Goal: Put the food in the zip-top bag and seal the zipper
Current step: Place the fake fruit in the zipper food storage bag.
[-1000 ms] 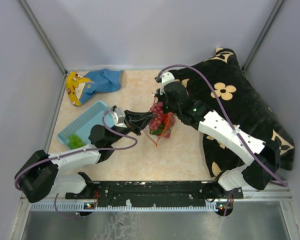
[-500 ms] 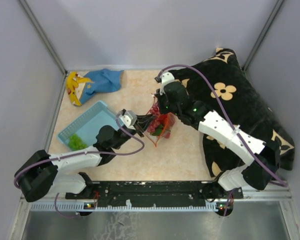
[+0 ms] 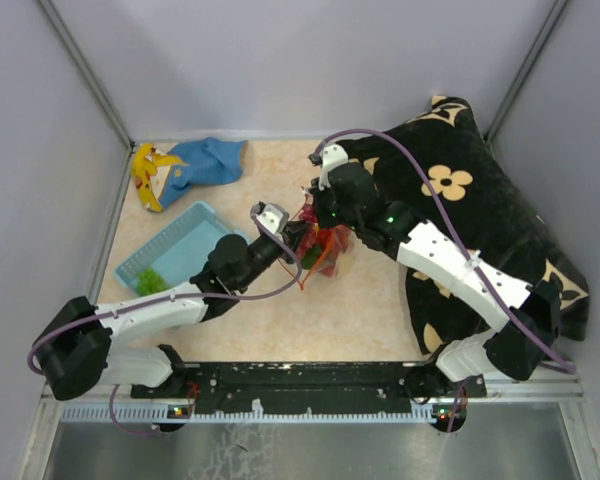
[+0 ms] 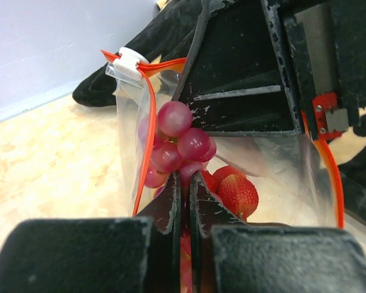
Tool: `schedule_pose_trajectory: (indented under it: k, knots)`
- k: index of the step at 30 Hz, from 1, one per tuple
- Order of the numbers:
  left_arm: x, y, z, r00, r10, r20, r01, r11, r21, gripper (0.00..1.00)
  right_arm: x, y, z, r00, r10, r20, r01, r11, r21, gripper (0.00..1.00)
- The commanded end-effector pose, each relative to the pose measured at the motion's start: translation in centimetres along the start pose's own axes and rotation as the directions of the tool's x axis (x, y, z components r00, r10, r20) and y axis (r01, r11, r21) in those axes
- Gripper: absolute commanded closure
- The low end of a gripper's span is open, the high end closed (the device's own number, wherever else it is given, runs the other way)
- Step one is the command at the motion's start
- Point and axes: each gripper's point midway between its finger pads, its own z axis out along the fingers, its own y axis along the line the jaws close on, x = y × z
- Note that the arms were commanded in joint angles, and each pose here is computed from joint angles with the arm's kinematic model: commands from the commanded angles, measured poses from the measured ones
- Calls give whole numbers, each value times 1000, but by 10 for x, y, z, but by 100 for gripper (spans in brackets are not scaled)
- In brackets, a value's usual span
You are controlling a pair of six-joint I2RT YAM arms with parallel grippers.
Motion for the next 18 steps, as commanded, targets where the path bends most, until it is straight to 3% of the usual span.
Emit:
schedule_pose_trajectory:
  k: [1, 8, 11, 18]
  knots:
    - [-7, -2, 13, 998, -35, -43, 34, 999, -30, 100, -56, 23, -24, 985, 44, 168, -27, 994, -102, 100]
    - [1, 18, 24, 992, -84, -93, 65, 981, -184, 100, -64, 29, -32, 978, 63, 200, -34, 989, -142, 100]
    - [-6, 18, 29, 993, -91, -79, 75, 979, -189, 99, -63, 33, -32, 978, 70, 199, -37, 986, -166, 100]
    - [-13, 25, 44, 993, -107, -55, 91, 966, -242, 87, -58, 31, -27, 978, 77, 194, -48, 987, -150, 100]
